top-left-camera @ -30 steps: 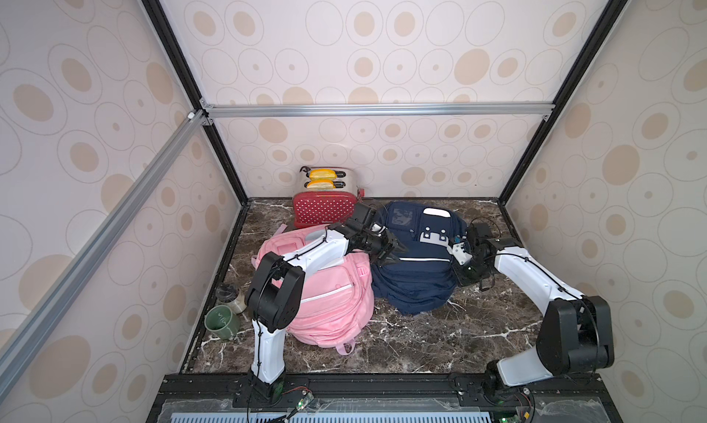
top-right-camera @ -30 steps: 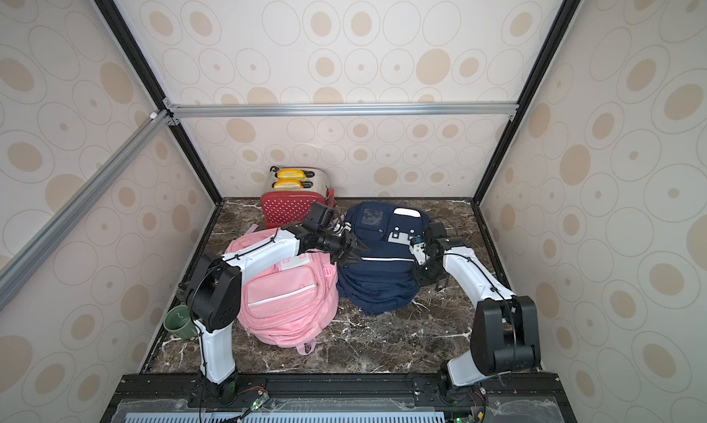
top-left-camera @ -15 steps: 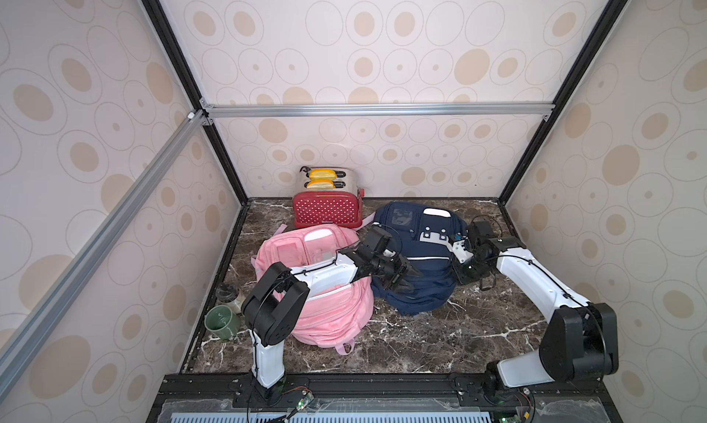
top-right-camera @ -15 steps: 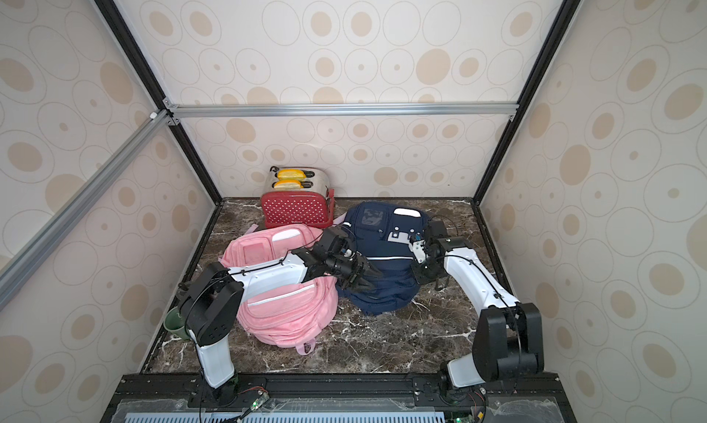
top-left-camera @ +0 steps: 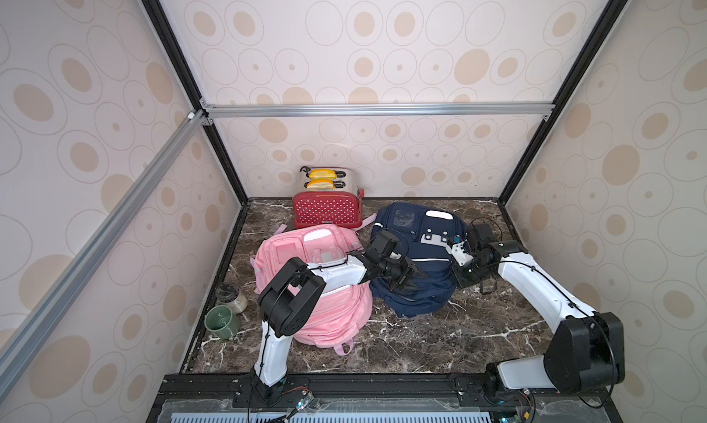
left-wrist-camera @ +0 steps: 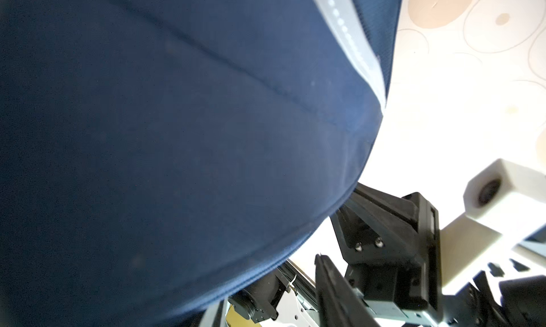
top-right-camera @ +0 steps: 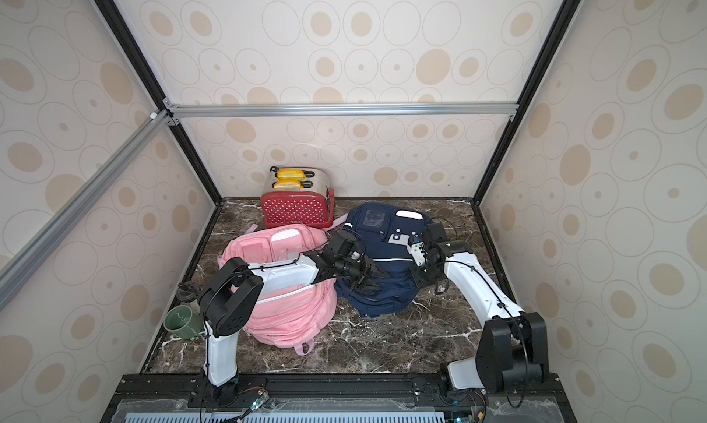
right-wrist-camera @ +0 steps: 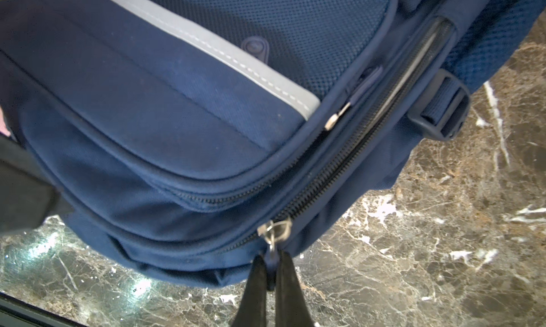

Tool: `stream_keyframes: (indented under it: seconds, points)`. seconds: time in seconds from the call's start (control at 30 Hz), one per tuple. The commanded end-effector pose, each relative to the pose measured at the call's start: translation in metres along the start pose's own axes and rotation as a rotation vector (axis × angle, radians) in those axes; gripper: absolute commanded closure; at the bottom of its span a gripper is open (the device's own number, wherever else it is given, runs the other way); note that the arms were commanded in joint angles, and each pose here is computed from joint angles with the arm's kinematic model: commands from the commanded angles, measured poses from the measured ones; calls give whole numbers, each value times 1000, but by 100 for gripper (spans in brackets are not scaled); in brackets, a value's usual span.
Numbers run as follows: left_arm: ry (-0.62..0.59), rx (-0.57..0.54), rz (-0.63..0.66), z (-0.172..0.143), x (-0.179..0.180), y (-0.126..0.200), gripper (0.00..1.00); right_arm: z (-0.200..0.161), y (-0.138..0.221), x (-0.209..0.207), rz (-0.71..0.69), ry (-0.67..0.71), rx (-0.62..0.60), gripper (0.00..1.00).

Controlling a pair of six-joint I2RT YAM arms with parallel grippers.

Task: Zip up the backpack
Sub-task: Zip the zipper on the backpack.

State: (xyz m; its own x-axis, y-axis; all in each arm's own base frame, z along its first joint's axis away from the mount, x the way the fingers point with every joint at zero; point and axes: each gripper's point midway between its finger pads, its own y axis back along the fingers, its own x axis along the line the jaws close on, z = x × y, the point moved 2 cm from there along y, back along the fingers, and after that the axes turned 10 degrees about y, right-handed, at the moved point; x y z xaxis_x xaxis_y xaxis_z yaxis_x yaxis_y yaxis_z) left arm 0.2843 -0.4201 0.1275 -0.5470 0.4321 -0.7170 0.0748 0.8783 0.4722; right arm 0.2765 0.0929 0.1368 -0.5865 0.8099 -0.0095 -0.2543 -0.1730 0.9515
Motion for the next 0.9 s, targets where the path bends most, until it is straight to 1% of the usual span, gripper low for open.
stream_keyframes:
  seconds: [0.0, 0.17, 0.27, 0.3, 0.4, 0.53, 0.67, 0.87]
  points:
    - [-33, -4, -25, 2, -13, -4, 55, 0, 4, 22, 59, 43, -8, 100]
    - [-39, -26, -2, 10, -8, -9, 57, -8, 3, 29, 58, 61, 4, 100]
    - [-58, -28, -2, 13, -11, -12, 64, -15, 4, 30, 55, 73, 3, 100]
    - [-60, -29, -1, 15, -10, -13, 67, -17, 4, 30, 53, 78, 3, 100]
    - [-67, -14, -1, 18, -9, -17, 82, -17, 7, 28, 34, 89, -10, 100]
    - [-80, 0, -20, 17, -10, -16, 100, -22, 4, 17, -29, 107, 45, 100]
    - [-118, 21, -29, 8, -16, -7, 100, -27, -5, 2, -75, 114, 117, 100]
    - [-167, 38, 19, -5, -11, 10, 100, -29, -16, -24, -164, 97, 170, 100]
